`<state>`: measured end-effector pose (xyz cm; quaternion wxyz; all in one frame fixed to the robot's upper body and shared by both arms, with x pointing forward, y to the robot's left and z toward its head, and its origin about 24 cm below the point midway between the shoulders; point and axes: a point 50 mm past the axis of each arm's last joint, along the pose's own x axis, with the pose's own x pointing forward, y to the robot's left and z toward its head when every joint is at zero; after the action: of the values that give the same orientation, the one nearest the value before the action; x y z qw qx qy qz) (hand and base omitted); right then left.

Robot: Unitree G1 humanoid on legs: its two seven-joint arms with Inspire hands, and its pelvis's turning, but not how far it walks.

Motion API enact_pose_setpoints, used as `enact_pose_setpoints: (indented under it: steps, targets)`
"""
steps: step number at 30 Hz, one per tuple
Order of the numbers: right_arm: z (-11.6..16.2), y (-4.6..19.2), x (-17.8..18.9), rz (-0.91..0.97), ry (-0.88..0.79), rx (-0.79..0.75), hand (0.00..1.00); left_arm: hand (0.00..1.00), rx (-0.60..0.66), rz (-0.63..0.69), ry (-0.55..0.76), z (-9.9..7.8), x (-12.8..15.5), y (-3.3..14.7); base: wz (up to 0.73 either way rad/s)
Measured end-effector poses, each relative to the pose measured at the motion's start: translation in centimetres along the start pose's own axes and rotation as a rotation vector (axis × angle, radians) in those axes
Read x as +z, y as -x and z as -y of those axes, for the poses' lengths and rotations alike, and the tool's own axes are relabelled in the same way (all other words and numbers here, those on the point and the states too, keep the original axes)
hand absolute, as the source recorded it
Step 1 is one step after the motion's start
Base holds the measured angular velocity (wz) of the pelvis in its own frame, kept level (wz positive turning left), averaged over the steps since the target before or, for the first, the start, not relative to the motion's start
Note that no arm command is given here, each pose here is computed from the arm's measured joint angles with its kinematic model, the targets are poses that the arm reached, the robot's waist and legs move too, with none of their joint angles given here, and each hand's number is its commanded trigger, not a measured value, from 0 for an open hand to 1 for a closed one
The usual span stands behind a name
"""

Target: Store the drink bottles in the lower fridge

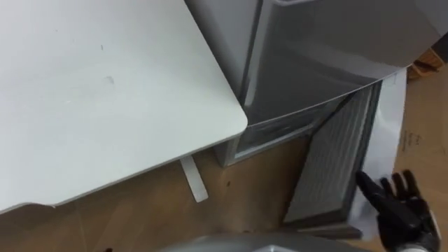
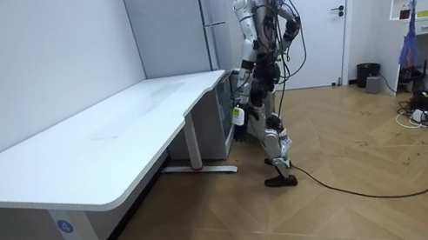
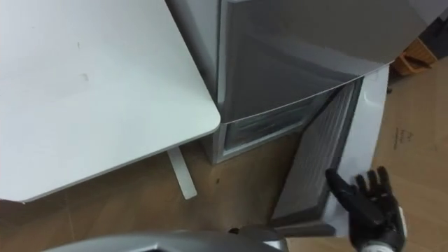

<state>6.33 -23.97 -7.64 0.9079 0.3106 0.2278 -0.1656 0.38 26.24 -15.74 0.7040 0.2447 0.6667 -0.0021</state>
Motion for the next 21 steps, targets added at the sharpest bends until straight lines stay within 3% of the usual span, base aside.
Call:
enact_pose_setpoints:
  steps: [3,7,11,21]
  targets:
    - [-3.7,-3.1,-0.5,-0.081,-0.026,0.187,0.00,0.00,-0.011,0.014,0.007,0.5,0.4,0.0,0.16]
    - [-6.3,-4.2,-1.3,-0.189,-0.022,0.341,0.00,0.00,-0.012,0.057,0.018,0.7,1.5,0.1,0.28]
    - [-5.2,-3.4,-1.5,-0.253,-0.003,0.331,0.00,0.00,-0.012,0.028,0.041,0.8,0.4,0.2,0.08]
    - [-6.1,-4.0,-1.1,-0.276,-0.013,0.418,0.00,0.00,-0.022,0.033,0.080,1.0,0.5,0.2,0.08]
